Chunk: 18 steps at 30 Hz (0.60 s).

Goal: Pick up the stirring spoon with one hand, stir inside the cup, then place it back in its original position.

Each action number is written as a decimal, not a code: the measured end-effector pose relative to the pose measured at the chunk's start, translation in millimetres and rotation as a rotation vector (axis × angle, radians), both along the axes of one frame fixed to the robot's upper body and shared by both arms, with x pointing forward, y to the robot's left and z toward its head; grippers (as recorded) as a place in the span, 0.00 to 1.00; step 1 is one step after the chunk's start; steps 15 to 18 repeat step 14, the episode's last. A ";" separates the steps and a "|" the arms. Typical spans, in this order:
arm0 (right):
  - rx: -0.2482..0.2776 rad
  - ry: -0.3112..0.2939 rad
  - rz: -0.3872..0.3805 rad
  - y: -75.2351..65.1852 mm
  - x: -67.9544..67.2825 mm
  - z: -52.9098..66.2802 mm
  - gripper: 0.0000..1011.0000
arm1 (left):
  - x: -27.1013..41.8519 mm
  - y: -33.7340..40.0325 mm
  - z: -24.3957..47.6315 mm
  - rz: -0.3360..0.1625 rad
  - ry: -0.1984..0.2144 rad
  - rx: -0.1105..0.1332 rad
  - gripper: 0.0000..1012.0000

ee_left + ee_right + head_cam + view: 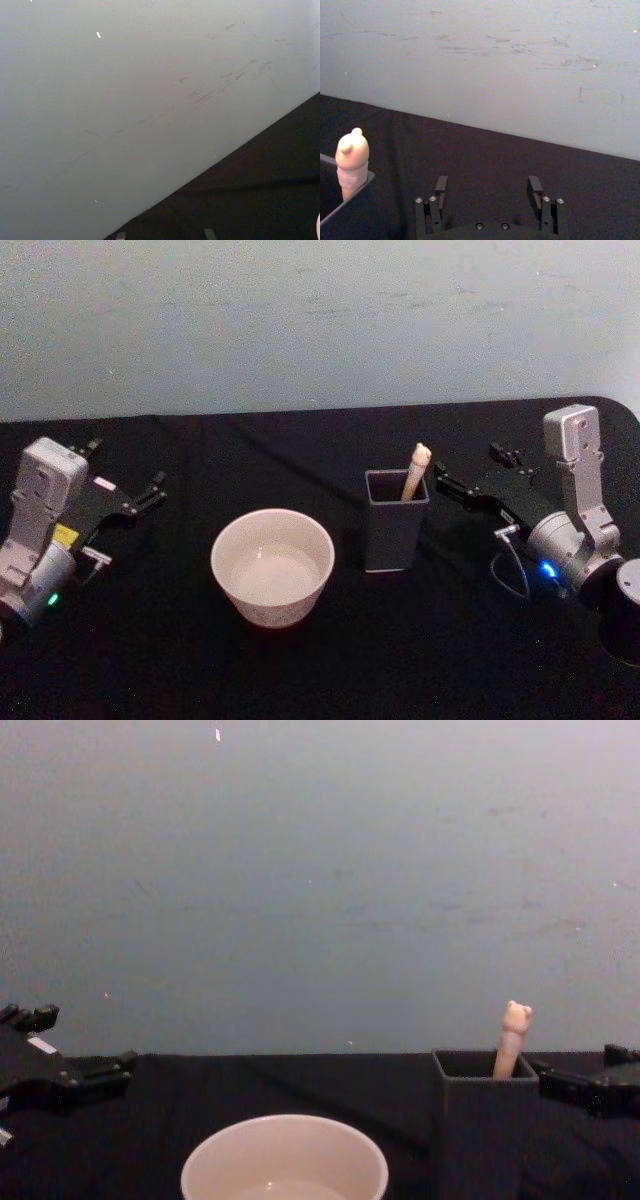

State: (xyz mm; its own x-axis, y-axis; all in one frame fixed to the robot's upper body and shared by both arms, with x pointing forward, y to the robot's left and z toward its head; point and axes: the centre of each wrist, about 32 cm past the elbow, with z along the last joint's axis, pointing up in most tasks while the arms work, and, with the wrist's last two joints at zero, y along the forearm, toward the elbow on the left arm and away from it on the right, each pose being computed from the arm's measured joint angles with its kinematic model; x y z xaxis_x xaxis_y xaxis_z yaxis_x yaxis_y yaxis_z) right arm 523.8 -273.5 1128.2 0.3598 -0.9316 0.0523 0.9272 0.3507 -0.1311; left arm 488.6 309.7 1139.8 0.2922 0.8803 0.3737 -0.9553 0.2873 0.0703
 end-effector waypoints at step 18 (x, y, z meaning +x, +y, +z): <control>0.000 0.000 0.000 0.0 0.0 0.0 0.99 | 0.0 0.0 0.0 0.000 0.000 0.000 0.99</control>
